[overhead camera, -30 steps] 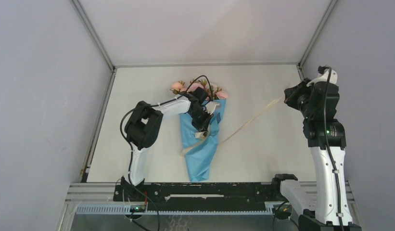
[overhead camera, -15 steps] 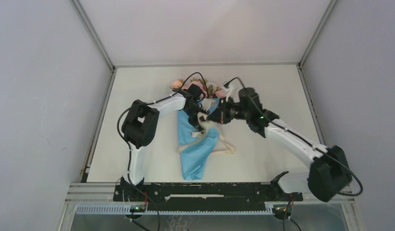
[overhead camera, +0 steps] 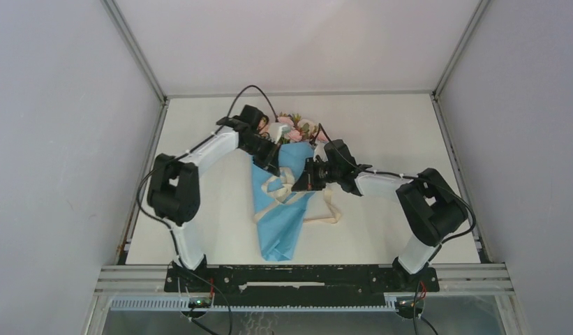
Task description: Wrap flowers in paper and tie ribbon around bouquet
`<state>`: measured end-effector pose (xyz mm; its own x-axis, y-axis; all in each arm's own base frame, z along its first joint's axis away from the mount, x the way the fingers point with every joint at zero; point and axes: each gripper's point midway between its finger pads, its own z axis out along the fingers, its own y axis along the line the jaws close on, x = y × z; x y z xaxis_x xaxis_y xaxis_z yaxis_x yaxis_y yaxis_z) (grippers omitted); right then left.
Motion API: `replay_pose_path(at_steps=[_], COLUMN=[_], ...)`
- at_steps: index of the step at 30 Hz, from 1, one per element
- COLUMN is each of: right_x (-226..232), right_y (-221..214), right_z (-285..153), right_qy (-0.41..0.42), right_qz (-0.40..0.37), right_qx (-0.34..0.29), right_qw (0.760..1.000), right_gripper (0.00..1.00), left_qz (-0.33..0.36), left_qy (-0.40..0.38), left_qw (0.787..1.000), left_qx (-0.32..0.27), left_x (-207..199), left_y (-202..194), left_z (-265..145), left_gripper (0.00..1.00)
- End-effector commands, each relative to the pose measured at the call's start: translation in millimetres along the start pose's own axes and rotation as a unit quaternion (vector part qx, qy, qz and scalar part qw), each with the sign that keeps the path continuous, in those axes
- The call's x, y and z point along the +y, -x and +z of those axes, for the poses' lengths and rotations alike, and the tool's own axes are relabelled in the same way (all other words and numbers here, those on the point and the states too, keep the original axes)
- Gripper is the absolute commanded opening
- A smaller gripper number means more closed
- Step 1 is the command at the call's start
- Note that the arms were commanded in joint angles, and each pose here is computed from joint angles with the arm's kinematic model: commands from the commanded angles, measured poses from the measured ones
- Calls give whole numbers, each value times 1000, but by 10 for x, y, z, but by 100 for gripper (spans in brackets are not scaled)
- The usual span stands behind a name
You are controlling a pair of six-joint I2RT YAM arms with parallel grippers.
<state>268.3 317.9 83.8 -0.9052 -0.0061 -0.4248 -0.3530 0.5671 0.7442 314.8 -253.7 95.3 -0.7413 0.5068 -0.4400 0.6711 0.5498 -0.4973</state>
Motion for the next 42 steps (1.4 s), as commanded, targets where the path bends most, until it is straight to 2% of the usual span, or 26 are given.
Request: replay_pose_path(at_steps=[1, 4, 6, 11, 15, 17, 20, 23, 25, 28, 31, 34, 37, 42], right_x=[188, 52, -60, -178, -91, -40, 5, 113, 184, 202, 188, 210, 186, 95], right_y=[589, 702, 753, 881, 899, 871, 842, 836, 850, 855, 811, 794, 772, 749], right_z=[24, 166, 257, 406, 517, 550, 544, 467, 376, 247, 175, 127, 112, 97], right_qy=[33, 18, 8, 16, 18, 23, 32, 55, 69, 72, 82, 102, 101, 98], right_qz=[-19, 9, 32, 83, 72, 69, 72, 63, 56, 51, 60, 74, 77, 92], right_qx=[-69, -56, -51, -51, -41, -35, -28, -22, -26, -31, -20, -15, -13, -19], right_qw=[997, 998, 998, 995, 996, 997, 997, 996, 996, 996, 995, 992, 992, 991], right_gripper=[0, 0, 0, 0, 0, 0, 0, 0, 6, 13, 20, 24, 26, 28], left_qz=[33, 68, 93, 174, 199, 245, 333, 393, 407, 378, 287, 218, 190, 160], left_qy=[120, 195, 203, 167, 130, 98, 26, -41, -63, -42, -34, 7, 53, 95], left_qw=[992, 977, 972, 962, 954, 948, 931, 915, 911, 925, 953, 964, 968, 972], left_qx=[4, 43, 72, 129, 180, 180, 146, 80, 38, -19, -90, -151, -158, -144], left_x=[446, 671, 636, 213, -253, -645, -1287, -1758, -1885, -1698, -1296, -818, -429, -46], left_y=[-298, -687, -967, -1423, -1492, -1303, -860, -355, -34, 394, 745, 1053, 1126, 1071], left_z=[-571, -754, -838, -1228, -1486, -1453, -1319, -1211, -1120, -897, -699, -616, -495, -327], left_gripper=[0, 0, 0, 0, 0, 0, 0, 0, 0, 0, 0, 0, 0, 0])
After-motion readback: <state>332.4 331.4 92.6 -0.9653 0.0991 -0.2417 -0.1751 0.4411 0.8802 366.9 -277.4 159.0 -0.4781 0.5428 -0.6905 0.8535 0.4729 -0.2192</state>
